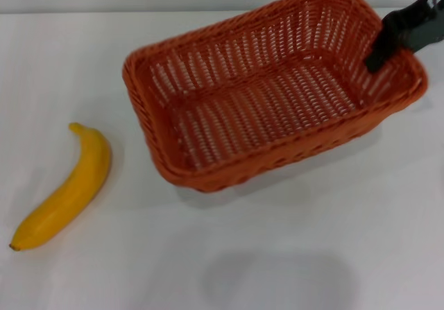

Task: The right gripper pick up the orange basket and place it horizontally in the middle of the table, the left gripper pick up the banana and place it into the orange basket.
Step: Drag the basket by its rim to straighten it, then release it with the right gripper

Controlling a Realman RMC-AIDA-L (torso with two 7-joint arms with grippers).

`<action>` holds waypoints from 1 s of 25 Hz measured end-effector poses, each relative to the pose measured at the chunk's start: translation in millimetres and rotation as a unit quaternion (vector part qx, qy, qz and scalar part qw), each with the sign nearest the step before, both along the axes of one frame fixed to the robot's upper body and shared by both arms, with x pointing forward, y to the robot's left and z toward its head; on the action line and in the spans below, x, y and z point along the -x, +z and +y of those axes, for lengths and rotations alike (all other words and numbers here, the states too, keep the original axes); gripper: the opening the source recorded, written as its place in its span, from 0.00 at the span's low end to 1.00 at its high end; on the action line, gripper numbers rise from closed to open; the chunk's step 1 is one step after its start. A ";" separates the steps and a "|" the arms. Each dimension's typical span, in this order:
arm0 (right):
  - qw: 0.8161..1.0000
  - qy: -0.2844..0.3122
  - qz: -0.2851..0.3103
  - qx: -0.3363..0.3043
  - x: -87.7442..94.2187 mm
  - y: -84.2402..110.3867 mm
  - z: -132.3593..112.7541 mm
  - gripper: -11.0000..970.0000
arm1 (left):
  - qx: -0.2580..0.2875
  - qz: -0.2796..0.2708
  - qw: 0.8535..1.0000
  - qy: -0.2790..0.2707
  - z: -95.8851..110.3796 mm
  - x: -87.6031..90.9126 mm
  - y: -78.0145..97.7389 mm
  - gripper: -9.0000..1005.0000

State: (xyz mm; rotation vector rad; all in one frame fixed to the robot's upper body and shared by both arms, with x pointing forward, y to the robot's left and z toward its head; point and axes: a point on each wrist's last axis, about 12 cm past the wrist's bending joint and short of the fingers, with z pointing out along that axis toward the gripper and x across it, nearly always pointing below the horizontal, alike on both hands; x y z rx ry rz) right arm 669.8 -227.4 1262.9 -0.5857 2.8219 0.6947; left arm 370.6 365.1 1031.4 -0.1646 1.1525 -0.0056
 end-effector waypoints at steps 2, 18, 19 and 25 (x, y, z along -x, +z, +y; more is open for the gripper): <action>1.000 -0.014 0.008 -0.015 5.4 -6.8 0.9 0.14 | -0.005 -0.001 1.000 0.000 2.0 -0.7 1.0 0.68; 0.984 -0.132 0.011 -0.119 42.3 -56.5 -18.4 0.14 | -0.017 -0.048 0.999 0.018 11.0 0.3 13.3 0.68; 0.984 -0.132 0.011 -0.119 42.3 -56.5 -18.4 0.14 | -0.020 -0.051 0.998 0.019 12.6 -0.9 14.5 0.68; 0.972 -0.188 0.002 -0.141 53.9 -77.4 -44.0 0.15 | -0.031 -0.066 0.997 0.007 13.2 -16.2 21.1 0.68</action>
